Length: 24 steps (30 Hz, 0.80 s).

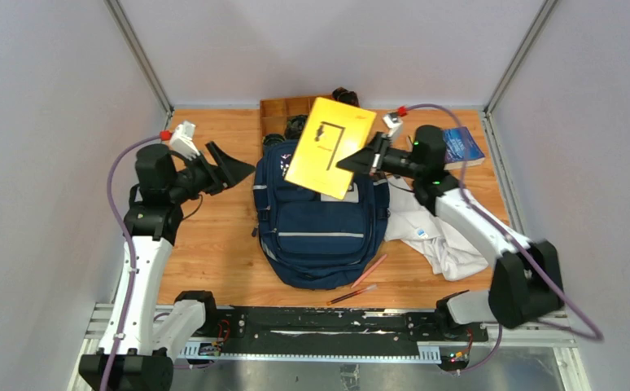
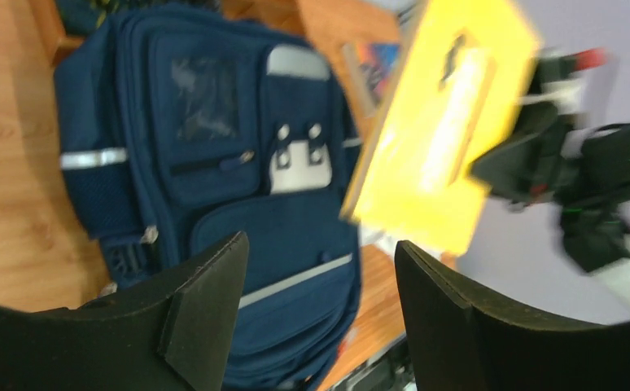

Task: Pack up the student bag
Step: Pick up the book from the center of the board, then pick up the student bag at the center of the board.

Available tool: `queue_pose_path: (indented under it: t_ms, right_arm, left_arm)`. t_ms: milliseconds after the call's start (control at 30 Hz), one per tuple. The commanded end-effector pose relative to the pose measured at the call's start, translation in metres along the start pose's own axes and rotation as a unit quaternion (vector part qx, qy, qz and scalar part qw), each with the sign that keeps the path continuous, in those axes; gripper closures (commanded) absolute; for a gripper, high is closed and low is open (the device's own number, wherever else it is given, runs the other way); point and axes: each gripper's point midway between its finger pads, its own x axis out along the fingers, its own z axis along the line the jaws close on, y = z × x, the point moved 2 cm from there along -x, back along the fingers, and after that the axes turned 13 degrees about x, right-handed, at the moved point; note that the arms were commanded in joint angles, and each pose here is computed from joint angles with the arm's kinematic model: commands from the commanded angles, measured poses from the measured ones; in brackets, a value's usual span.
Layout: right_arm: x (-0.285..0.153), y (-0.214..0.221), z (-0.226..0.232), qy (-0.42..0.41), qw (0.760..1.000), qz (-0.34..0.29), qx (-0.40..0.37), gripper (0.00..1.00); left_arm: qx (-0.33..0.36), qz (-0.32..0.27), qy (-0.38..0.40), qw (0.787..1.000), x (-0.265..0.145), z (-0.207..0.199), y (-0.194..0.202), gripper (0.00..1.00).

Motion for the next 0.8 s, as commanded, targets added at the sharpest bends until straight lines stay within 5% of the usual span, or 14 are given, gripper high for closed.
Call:
queue_pose_path:
  t_ms: [0, 200, 333, 500, 767]
  right_arm:
    - [-0.084, -0.015, -0.031, 0.212, 0.966, -0.106, -0.103, 1.00]
    - [-0.150, -0.020, -0.047, 0.314, 0.928, -0.170, -0.105, 1.00]
    - [-0.149, -0.014, -0.050, 0.306, 0.933, -0.162, -0.094, 1.00]
    - [-0.145, -0.014, -0.048, 0.291, 0.940, -0.157, -0.090, 1.00]
    - [-0.143, -0.010, -0.052, 0.286, 0.943, -0.147, -0.081, 1.00]
  left_arm:
    - [0.063, 0.082, -0.115, 0.988, 0.004, 0.028, 0.046, 0.29]
    - [0.088, 0.176, -0.181, 0.964, 0.012, 0.040, 0.118, 0.31]
    - [0.061, 0.196, -0.265, 0.942, 0.010, 0.060, 0.153, 0.26]
    - [0.031, 0.187, -0.276, 0.942, 0.025, 0.076, 0.175, 0.12]
    - [-0.031, 0.229, -0.255, 0.939, 0.044, 0.090, 0.214, 0.16]
